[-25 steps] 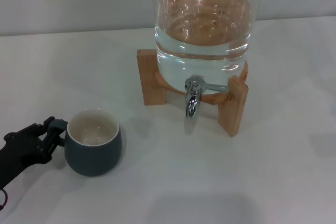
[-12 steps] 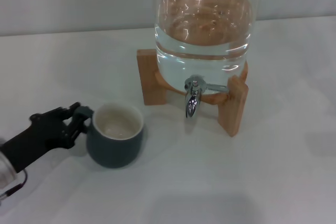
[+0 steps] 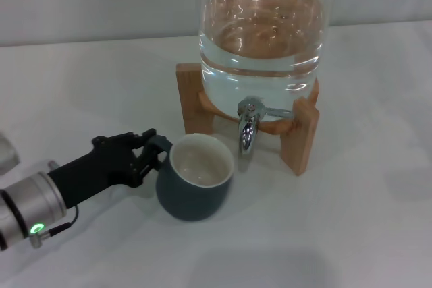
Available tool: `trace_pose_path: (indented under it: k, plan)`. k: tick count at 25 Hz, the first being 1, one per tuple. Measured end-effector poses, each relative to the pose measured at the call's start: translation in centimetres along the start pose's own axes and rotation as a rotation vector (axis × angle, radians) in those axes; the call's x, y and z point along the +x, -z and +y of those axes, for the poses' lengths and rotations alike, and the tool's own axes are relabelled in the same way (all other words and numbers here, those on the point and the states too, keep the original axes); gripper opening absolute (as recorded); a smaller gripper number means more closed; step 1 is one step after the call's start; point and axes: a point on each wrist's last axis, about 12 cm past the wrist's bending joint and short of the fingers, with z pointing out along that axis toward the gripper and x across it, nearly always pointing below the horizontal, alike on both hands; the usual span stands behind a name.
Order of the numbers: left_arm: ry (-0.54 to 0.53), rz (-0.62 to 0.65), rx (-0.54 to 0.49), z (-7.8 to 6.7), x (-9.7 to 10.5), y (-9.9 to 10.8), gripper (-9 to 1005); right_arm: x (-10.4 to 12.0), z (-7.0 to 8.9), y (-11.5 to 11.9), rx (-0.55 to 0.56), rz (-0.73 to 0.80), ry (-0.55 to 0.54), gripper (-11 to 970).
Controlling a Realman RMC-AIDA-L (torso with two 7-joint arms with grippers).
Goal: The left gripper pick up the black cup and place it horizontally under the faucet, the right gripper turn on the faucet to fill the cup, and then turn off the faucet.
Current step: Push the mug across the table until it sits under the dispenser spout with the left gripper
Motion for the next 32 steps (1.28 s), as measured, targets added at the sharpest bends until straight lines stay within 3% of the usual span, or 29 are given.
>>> trace_pose_path:
  k: [14, 32]
  plan:
    - [0.004, 0.038, 0.054, -0.7, -0.9, -3.2, 199, -0.1, 0.3, -0.1, -0.019, -0.011, -0.001, 826]
    - [-0.002, 0.082, 0.073, -1.0, -0.7, -3.8, 195, -0.1, 0.3, -0.2, -0.015, -0.011, -0.002, 826]
